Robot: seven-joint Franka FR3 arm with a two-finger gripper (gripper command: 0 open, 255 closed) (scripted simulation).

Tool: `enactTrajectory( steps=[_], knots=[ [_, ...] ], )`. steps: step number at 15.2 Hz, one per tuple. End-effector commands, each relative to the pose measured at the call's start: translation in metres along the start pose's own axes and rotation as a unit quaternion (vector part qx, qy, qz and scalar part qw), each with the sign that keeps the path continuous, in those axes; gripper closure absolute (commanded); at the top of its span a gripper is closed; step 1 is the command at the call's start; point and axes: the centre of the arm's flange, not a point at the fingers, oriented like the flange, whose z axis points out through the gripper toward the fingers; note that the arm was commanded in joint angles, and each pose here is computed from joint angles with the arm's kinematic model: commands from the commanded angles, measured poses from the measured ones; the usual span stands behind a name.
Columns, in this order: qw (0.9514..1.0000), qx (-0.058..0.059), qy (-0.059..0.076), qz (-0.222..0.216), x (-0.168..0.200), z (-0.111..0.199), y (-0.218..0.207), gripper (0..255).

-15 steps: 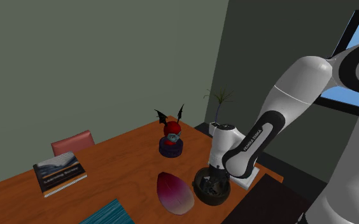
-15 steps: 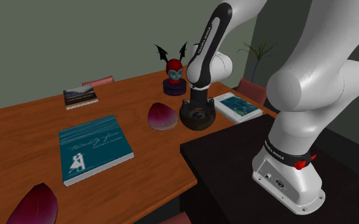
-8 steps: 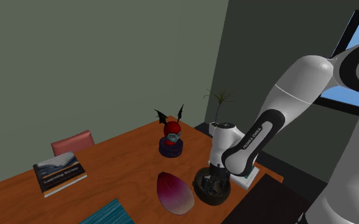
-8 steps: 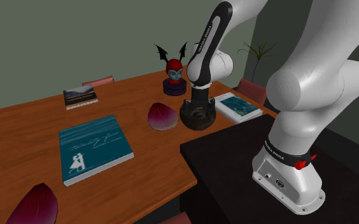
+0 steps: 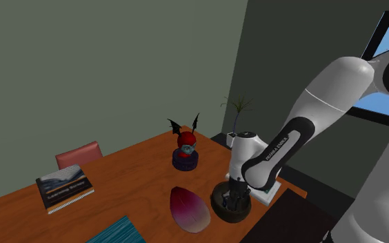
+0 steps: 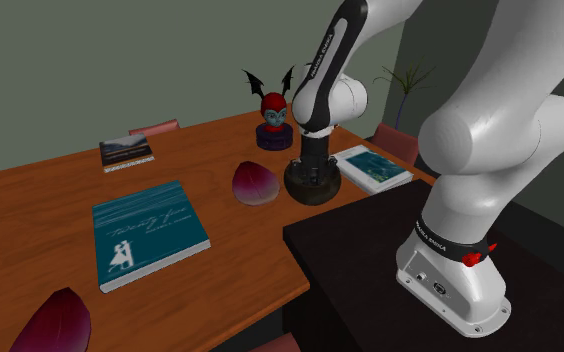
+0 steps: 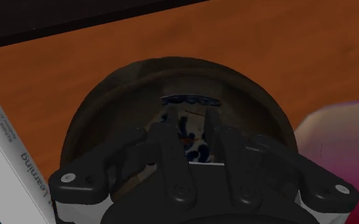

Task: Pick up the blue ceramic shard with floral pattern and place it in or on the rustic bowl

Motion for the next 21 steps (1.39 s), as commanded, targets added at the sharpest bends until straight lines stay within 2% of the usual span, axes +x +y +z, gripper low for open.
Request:
enactTrajectory(
  steps=[1, 4, 5, 6, 7, 8, 9, 16, 21],
  knots=[
    [1.0, -0.001, -0.002, 0.0, -0.003, -0.009, 0.0, 255],
    [1.0, -0.001, -0.002, 0.0, -0.005, -0.024, 0.0, 255],
    [1.0, -0.001, -0.002, 0.0, -0.003, -0.019, 0.0, 255],
    [1.0, -0.001, -0.002, 0.0, -0.003, -0.019, 0.0, 0],
    [0.993, 0.012, -0.112, 0.035, 0.044, -0.014, 0.006, 0],
    [0.9725, 0.025, -0.221, 0.07, 0.088, 0.001, 0.015, 0],
    [0.9414, 0.036, -0.319, 0.102, 0.125, 0.023, 0.026, 0],
    [0.9414, 0.036, -0.319, 0.102, 0.103, 0.053, 0.021, 0],
    [0.9414, 0.036, -0.319, 0.102, 0.101, 0.055, 0.02, 0]
  ],
)
